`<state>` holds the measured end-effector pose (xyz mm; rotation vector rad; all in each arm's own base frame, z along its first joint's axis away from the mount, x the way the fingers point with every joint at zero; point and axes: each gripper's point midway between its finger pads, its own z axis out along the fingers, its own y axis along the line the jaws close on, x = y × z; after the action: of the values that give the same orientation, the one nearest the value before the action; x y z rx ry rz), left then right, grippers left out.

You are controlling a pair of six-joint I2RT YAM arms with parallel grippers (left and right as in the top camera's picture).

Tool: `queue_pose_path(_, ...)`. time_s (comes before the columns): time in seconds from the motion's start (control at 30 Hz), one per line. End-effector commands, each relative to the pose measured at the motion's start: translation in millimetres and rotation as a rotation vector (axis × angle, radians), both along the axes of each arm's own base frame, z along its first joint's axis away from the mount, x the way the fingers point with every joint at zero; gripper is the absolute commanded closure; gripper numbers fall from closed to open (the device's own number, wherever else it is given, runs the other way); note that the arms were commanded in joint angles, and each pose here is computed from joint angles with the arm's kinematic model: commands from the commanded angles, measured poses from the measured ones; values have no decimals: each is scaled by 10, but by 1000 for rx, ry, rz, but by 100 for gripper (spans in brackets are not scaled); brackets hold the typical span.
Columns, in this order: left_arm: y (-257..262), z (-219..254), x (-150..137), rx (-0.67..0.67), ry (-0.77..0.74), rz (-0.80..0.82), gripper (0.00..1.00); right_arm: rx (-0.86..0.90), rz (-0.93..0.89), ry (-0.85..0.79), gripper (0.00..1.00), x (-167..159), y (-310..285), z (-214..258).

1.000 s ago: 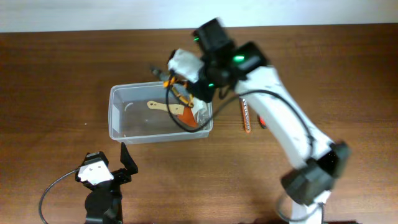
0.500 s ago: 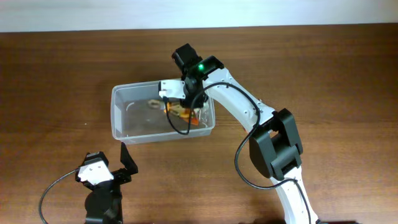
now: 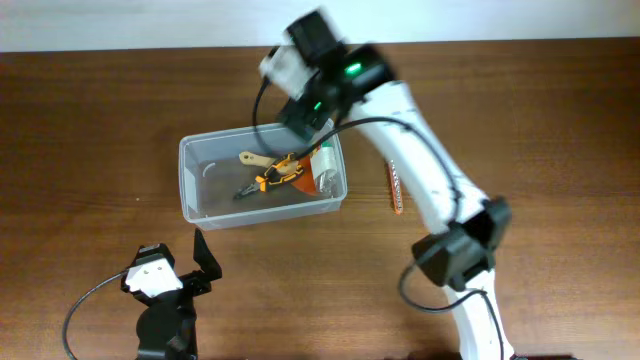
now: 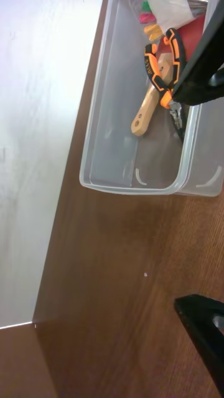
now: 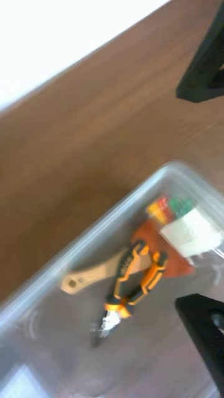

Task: Pack container
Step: 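Lower the needle-nose pliers into the container and release, then grasp the red-handled pliers with the right gripper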

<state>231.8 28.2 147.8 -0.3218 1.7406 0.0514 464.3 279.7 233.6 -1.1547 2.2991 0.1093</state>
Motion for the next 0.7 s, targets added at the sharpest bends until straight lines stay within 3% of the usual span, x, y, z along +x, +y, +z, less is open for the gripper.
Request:
queue_pose_path(0.0, -4, -10, -1, 9, 2, -3, 1, 142, -306, -56, 2, 159, -696, 681)
queue_pose_path(0.1, -3, -10, -1, 9, 2, -2, 1, 203, -573, 25, 1, 273, -1342, 621)
queue_pose_path(0.2, -3, -10, -1, 9, 2, -2, 1, 205, -846, 182, 1, 266, -1979, 234)
queue_pose_path(0.3, -4, -10, -1, 9, 2, -3, 1, 141, -968, 325, 6, 164, -2384, -218)
queue_pose_path(0.43, -3, -10, -1, 9, 2, -2, 1, 20, -1013, 521, 9, -83, -2684, -938)
queue_pose_path(0.57, -4, -10, -1, 9, 2, -3, 1, -70, -892, 638, 17, -325, -2704, -1441)
queue_pose_path(0.67, -3, -10, -1, 9, 2, -2, 1, -118, -828, 697, 18, -492, -2698, -1708)
